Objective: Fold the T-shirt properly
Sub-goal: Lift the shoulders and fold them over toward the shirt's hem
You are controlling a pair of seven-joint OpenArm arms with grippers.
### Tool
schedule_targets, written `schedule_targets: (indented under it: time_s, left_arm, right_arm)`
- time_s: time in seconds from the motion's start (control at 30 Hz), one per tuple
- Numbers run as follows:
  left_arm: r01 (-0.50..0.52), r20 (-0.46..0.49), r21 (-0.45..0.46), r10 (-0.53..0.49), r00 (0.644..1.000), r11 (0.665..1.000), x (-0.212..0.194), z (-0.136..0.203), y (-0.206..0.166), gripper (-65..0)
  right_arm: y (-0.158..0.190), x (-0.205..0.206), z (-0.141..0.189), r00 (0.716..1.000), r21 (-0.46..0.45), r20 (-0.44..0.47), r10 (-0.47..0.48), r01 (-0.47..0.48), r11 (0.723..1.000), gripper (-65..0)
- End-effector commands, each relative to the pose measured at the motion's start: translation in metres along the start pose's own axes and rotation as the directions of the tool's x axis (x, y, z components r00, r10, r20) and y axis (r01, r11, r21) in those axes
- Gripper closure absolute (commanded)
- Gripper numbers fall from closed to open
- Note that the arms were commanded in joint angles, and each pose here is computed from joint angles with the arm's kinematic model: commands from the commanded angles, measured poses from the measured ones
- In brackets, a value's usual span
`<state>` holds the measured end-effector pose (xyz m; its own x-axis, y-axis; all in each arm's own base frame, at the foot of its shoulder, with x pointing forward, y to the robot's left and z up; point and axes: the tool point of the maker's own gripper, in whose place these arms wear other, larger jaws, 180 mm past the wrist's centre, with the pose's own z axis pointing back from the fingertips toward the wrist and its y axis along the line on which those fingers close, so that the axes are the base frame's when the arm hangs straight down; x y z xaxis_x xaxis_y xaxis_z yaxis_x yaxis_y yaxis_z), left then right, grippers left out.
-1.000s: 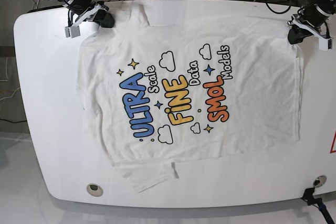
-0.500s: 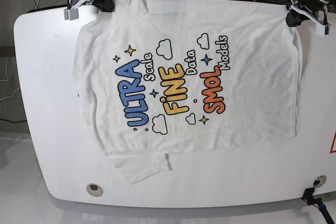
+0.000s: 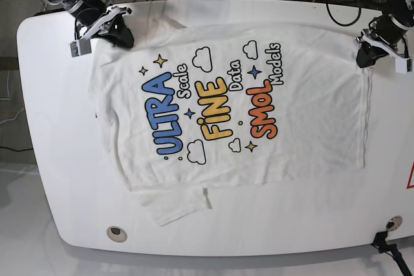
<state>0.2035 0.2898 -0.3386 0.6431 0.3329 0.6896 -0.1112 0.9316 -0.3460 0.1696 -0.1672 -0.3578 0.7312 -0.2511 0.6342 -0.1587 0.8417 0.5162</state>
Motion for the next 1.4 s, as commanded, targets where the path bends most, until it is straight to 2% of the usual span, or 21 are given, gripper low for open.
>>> schedule_targets:
  time_s: [0.0,0.2,0.4,0.53,0.63,0.77,1.0,1.23,1.37]
  left_arm:
    - [0.021,0.068,-0.016,-0.019,0.998,1.000,0.022,0.000,-0.004,-2.6]
    - [-0.006,0.075,0.007,0.005,0.997,1.000,0.031,-0.020,0.006,-2.6]
    - [0.003,0.063,-0.008,-0.003,0.998,1.000,0.038,-0.031,0.007,-2.6]
    - [-0.039,0.067,-0.024,0.041,0.997,0.999,0.044,-0.044,0.012,-2.6]
    - [-0.071,0.072,-0.031,0.073,0.995,0.997,0.051,-0.053,0.018,-2.6]
    - [-0.084,0.068,-0.053,0.087,0.994,0.995,0.060,-0.066,0.017,-2.6]
    - [-0.063,0.055,-0.094,0.069,0.996,0.994,0.074,-0.083,0.005,-2.6]
    - [-0.052,0.078,-0.110,0.061,0.995,0.993,0.089,-0.089,-0.002,-2.6]
    - [-0.055,0.038,-0.057,0.058,0.998,0.997,0.086,-0.101,0.011,-2.6]
  right_arm:
    - [0.000,0.019,-0.007,0.999,0.027,0.047,0.012,-0.013,1.000,0.0]
    - [-0.014,0.046,-0.035,0.998,0.054,0.060,-0.008,0.005,0.999,0.0]
    - [-0.022,0.084,-0.052,0.994,0.072,0.113,-0.002,-0.007,0.997,0.0]
    - [-0.023,0.111,-0.055,0.989,0.061,0.146,-0.008,-0.001,0.998,0.0]
    - [-0.020,0.120,-0.066,0.991,0.086,0.137,-0.001,-0.011,0.996,0.0]
    - [-0.025,0.125,-0.085,0.993,0.114,0.114,-0.042,0.029,0.993,0.0]
    - [-0.033,0.141,-0.103,0.987,0.139,0.121,-0.102,0.085,0.987,0.0]
    - [-0.029,0.164,-0.106,0.984,0.154,0.155,-0.088,0.064,0.986,0.0]
    - [-0.034,0.168,-0.105,0.987,0.124,0.149,-0.062,0.044,0.991,0.0]
